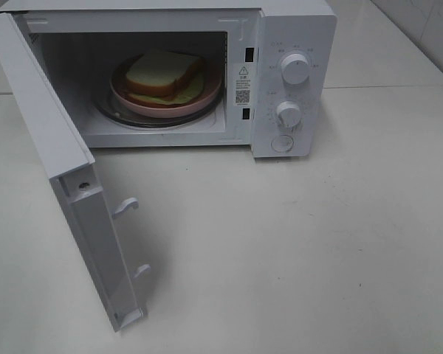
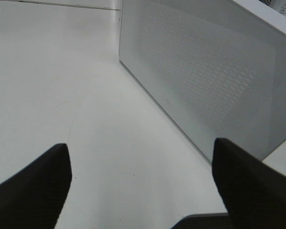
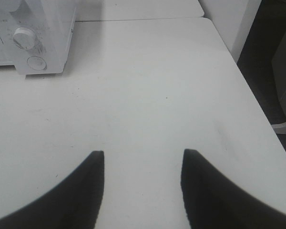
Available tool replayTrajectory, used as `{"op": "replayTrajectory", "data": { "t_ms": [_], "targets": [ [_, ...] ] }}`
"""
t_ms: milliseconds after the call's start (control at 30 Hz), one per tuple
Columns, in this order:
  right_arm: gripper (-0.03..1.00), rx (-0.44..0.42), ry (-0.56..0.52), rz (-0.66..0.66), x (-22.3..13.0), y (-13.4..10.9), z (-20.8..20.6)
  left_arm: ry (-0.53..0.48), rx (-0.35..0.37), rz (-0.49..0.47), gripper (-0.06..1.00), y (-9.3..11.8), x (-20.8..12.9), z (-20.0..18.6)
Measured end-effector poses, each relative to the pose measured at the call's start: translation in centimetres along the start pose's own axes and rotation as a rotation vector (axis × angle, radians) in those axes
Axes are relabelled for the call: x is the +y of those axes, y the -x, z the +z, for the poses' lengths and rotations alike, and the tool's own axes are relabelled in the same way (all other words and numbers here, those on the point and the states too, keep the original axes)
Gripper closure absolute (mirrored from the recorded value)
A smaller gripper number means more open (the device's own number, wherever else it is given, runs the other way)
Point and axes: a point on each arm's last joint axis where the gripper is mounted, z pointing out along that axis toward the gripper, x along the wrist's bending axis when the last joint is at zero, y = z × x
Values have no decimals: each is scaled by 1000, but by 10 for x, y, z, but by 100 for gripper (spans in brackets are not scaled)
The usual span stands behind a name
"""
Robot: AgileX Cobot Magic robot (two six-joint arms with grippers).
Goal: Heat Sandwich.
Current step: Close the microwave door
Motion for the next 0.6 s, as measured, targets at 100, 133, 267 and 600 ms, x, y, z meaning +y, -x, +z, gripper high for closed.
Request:
{"op": "replayTrajectory", "data": {
  "t_ms": [100,133,267,600],
  "targets": [
    [46,0,0,0,0,0,0,0,0,0,18,0,0,0],
    [46,0,0,0,0,0,0,0,0,0,18,0,0,0],
    [46,0,0,0,0,0,0,0,0,0,18,0,0,0],
    [46,0,0,0,0,0,0,0,0,0,18,0,0,0]
  ]
}}
